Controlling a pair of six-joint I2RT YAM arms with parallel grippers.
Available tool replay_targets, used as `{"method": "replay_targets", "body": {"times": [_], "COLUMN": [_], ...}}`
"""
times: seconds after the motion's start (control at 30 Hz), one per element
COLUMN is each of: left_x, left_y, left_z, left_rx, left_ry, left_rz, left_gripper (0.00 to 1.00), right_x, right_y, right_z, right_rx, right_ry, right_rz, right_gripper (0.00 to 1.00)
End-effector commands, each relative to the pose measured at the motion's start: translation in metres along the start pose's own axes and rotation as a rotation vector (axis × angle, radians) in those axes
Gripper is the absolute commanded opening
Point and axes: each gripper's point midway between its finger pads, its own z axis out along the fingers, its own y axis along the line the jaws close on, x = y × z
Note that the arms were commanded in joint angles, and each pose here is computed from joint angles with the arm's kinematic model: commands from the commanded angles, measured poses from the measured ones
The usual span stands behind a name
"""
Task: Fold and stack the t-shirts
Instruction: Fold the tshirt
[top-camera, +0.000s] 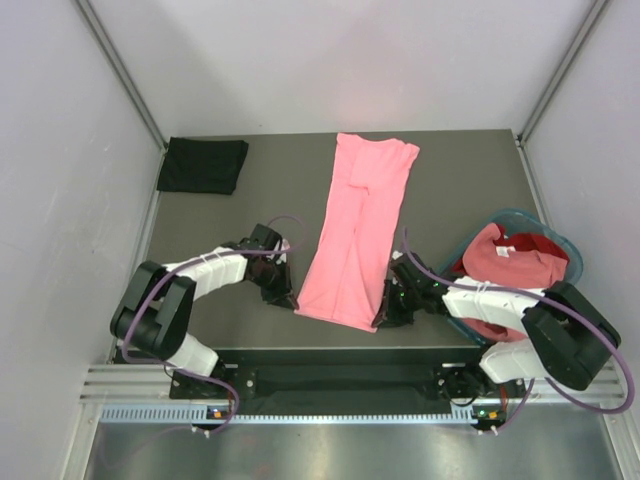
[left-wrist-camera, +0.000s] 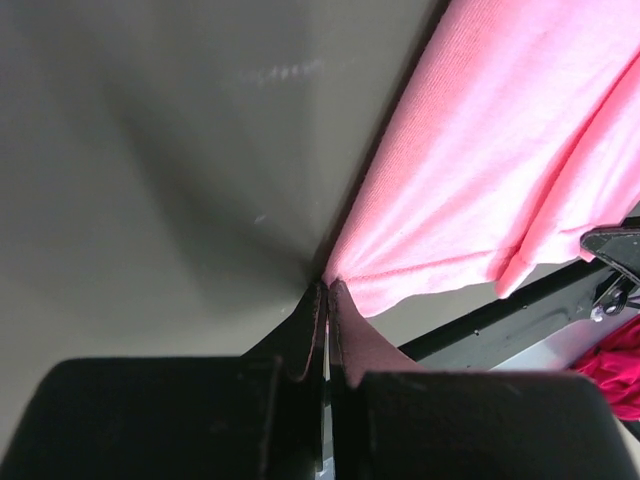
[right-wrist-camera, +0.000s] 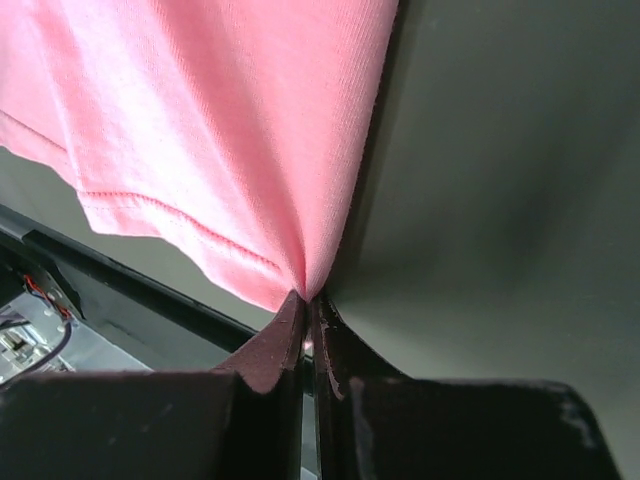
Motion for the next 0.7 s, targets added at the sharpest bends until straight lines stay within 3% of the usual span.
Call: {"method": "replay_targets", "body": {"times": [0.0, 0.4, 0.57, 0.67], "left_x": [0.011, 0.027, 0.017, -0.013], "left_y": [0.001, 0.013, -0.001, -0.028], "left_z": [-0.010, -0.010, -0.023, -0.045], "left_rx": [0.003, -0.015, 0.016, 0.059], "left_ry": [-0.011, -0.004, -0.034, -0.138], "left_rz": [-0.004, -0.015, 0.007, 0.062], "left_gripper": [0.00, 0.00, 0.00, 0.00], "right_x": [0.002, 0.024, 0.008, -0.019], "right_y": [0.003, -0.012, 0.002, 0.015], "right_z": [-0.003, 0.002, -0.008, -0.024], "right_rx": [-0.022, -0.020, -0.016, 0.008], "right_ry": [0.006, 0.079, 0.025, -0.071], "right_rz": [-0.035, -0.026, -0.039, -0.070], "right_gripper": [0.00, 0.00, 0.00, 0.00]}}
